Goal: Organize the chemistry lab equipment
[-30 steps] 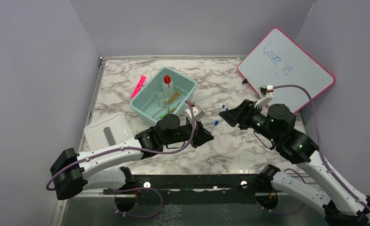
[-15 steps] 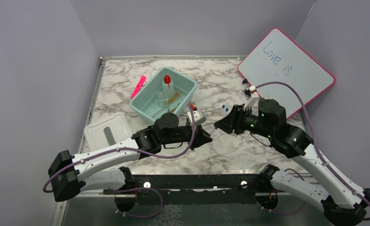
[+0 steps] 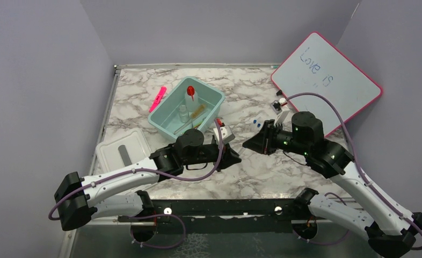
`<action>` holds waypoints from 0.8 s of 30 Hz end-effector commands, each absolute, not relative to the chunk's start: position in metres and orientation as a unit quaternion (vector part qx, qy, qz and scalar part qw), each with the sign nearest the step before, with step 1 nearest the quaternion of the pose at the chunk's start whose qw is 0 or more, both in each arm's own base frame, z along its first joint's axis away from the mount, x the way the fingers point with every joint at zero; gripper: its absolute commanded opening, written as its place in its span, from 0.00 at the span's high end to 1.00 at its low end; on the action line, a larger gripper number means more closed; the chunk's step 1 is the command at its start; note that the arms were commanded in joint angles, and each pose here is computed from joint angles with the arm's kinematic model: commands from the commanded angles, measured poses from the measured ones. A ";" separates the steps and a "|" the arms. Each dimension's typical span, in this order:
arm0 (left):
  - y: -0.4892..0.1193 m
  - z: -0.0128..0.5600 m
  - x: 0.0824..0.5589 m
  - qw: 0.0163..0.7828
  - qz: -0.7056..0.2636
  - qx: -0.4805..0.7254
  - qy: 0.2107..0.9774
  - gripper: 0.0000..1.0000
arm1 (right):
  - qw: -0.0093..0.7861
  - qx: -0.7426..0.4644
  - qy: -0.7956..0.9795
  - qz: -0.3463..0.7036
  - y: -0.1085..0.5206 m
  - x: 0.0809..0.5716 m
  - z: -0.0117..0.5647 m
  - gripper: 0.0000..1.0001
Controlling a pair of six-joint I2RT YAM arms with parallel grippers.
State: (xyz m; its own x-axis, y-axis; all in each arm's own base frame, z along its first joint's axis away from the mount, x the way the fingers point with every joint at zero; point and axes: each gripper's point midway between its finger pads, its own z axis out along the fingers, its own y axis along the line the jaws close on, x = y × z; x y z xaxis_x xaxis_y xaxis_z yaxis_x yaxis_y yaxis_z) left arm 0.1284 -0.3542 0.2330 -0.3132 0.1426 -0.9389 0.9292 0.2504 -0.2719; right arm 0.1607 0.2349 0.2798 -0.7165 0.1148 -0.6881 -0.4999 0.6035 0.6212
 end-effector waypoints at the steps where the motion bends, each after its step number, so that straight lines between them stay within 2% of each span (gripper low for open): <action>1: -0.354 0.257 0.132 0.450 -0.464 0.397 0.652 0.77 | 0.361 -0.136 0.806 0.450 0.242 0.158 0.293 0.86; 4: -0.347 0.257 0.145 0.464 -0.438 0.366 0.678 0.47 | 0.382 -0.115 0.818 0.414 0.231 0.170 0.290 0.88; 9: -0.308 0.254 0.184 0.533 -0.354 0.263 0.723 0.22 | 0.456 -0.036 0.845 0.276 0.192 0.219 0.273 0.88; 11: -0.292 0.257 0.194 0.554 -0.328 0.229 0.730 0.19 | 0.483 -0.005 0.849 0.215 0.175 0.238 0.263 0.89; 16: -0.275 0.270 0.192 0.550 -0.310 0.213 0.745 0.18 | 0.534 0.046 0.839 0.096 0.141 0.272 0.236 0.89; 24: -0.263 0.305 0.187 0.564 -0.310 0.222 0.732 0.18 | 0.555 0.062 0.829 0.022 0.130 0.297 0.200 0.90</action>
State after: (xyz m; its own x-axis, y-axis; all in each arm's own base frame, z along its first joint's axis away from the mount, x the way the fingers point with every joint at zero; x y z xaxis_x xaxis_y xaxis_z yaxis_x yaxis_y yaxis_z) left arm 0.1871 -0.2774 0.2846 -0.2969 -0.0112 -0.9549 0.6894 0.6894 -0.2224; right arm 0.2738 0.1441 0.1910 -0.4882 0.1145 -0.8652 -0.0274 0.9889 0.1464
